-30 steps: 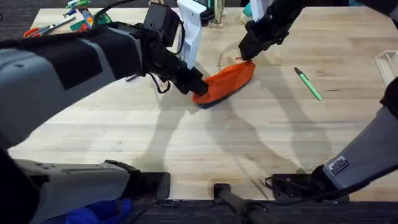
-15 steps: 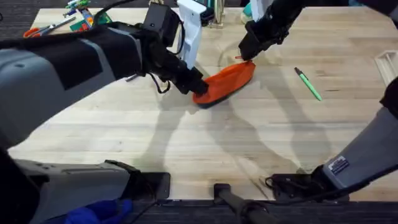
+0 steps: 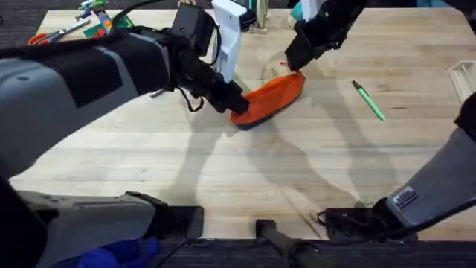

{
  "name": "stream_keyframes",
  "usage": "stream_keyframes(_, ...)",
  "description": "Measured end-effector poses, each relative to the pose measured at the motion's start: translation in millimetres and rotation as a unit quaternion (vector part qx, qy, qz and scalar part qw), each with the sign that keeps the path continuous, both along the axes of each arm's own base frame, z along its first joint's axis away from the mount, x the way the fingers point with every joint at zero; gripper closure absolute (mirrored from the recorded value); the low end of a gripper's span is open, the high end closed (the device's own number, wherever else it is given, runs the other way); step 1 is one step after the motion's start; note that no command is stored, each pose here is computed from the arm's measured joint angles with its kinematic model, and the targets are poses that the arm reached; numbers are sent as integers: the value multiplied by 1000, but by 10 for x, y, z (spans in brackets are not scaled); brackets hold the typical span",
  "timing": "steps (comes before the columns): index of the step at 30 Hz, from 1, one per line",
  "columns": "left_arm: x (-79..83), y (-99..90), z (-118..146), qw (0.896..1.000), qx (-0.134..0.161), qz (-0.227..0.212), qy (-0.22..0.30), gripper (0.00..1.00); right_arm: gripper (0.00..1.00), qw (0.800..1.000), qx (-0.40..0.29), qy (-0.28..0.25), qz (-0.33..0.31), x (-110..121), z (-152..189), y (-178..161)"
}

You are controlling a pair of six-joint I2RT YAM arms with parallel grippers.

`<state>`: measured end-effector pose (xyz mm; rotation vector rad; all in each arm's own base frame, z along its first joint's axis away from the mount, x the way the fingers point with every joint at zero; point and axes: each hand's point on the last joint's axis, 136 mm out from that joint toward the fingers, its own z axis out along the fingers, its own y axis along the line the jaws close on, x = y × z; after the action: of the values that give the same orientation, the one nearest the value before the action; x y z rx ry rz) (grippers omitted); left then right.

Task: Unzip the bag, pick up the pens from the table one at a time and place them inside, then zip the bag closed.

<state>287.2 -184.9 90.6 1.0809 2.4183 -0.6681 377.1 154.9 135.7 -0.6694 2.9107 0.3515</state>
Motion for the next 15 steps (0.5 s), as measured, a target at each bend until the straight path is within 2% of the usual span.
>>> stream_keyframes(15, -1, 0, 0, 1000, 0, 0, 0, 959, 970, 1000, 25, 15, -3, -53, 26, 80)
